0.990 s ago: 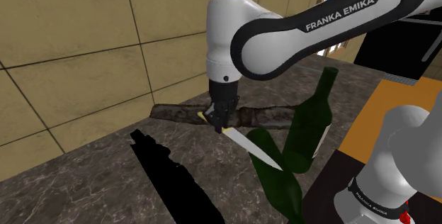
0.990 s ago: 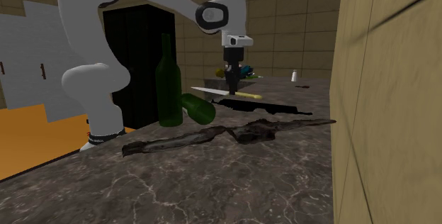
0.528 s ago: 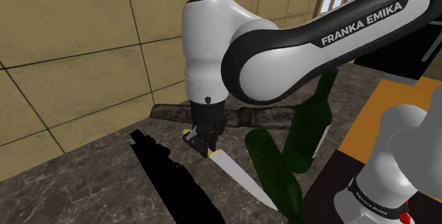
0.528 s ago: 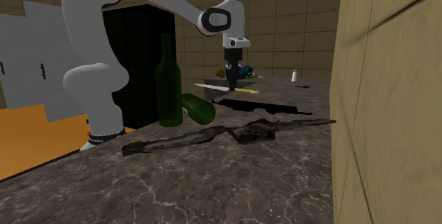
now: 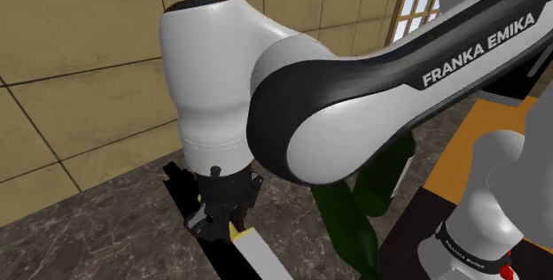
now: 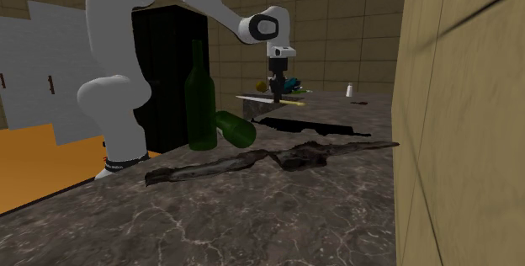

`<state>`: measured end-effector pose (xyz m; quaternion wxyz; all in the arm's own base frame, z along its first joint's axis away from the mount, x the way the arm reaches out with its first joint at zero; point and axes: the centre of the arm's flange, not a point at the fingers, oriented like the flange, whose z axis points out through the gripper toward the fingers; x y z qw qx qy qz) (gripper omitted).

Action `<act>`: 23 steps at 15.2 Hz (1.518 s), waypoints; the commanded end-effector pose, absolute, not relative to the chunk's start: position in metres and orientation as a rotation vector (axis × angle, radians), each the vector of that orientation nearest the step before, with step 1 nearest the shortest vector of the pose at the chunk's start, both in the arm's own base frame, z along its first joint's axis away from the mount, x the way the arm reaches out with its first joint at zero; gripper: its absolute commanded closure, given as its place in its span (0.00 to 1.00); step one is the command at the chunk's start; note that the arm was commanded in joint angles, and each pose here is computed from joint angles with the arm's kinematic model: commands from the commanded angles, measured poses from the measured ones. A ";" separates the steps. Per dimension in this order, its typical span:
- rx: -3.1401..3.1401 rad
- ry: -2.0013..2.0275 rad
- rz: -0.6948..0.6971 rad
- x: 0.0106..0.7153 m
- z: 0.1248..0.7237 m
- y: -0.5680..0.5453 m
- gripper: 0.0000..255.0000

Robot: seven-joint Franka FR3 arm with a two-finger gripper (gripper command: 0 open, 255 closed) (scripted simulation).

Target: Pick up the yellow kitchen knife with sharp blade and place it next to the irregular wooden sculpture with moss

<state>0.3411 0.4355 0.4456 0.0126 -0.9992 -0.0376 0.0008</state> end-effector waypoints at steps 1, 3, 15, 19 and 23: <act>-3.114 -0.113 0.003 0.331 0.445 0.461 1.00; -3.114 -0.113 0.003 0.321 0.445 0.485 1.00; -3.114 -0.113 0.003 0.276 0.434 0.608 1.00; -3.114 -0.113 0.003 0.276 0.413 0.608 1.00; -3.114 -0.113 0.003 0.276 0.392 0.608 1.00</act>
